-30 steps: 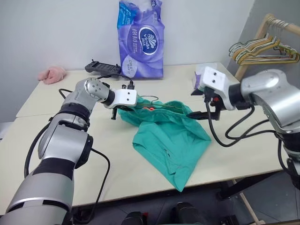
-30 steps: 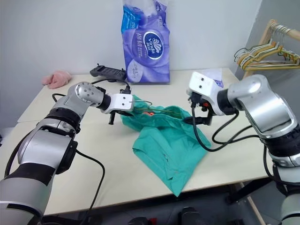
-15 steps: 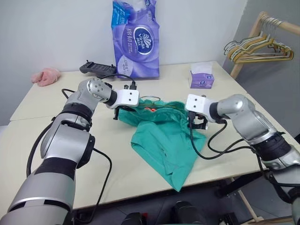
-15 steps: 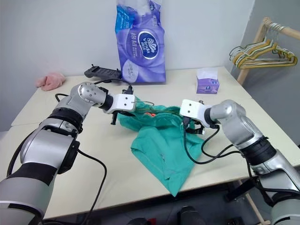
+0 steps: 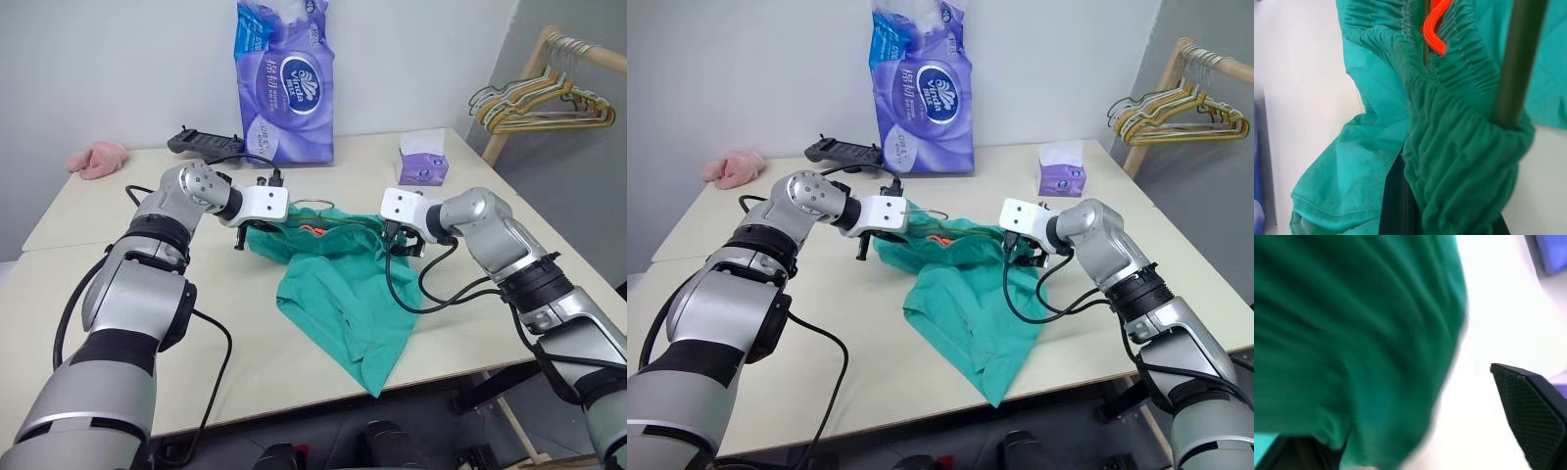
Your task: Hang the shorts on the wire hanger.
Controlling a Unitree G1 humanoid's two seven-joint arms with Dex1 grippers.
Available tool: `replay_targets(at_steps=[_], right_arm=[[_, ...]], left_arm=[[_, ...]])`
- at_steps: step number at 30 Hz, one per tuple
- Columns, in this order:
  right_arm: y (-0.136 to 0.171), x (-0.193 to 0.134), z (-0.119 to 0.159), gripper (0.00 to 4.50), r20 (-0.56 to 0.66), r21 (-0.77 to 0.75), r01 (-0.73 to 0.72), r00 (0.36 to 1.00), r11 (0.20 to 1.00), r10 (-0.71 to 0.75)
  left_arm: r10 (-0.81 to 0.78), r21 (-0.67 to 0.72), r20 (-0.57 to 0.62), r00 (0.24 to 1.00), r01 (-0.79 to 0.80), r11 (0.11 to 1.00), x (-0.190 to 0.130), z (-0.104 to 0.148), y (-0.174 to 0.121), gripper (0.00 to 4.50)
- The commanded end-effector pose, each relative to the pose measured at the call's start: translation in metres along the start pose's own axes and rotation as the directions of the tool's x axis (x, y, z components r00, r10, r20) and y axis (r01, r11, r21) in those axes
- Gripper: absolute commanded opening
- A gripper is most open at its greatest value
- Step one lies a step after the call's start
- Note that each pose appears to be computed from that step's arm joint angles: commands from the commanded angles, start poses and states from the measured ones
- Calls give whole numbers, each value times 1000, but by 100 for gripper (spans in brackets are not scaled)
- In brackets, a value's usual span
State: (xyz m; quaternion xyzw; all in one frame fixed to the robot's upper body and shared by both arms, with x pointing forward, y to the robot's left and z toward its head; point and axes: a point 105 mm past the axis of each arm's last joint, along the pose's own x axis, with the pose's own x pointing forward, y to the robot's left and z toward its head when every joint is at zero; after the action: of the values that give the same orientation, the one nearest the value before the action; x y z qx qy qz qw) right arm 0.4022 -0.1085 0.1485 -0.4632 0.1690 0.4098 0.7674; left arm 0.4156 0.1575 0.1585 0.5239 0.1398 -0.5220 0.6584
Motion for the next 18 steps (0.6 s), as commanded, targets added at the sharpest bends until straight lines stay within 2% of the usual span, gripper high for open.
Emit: replay_targets(at_steps=[1, 10, 18], right_arm=[[-13, -4, 10, 322, 24, -51, 40, 999, 998, -39], [-15, -5, 16, 6, 36, -75, 36, 999, 997, -33], [-16, -8, 29, 2, 46, -113, 35, 998, 993, -30]], left_arm=[[67, 27, 40, 997, -68, 997, -14, 11, 16, 0], [73, 21, 43, 996, -74, 997, -13, 11, 16, 0], [77, 22, 43, 996, -78, 997, -10, 11, 16, 0]])
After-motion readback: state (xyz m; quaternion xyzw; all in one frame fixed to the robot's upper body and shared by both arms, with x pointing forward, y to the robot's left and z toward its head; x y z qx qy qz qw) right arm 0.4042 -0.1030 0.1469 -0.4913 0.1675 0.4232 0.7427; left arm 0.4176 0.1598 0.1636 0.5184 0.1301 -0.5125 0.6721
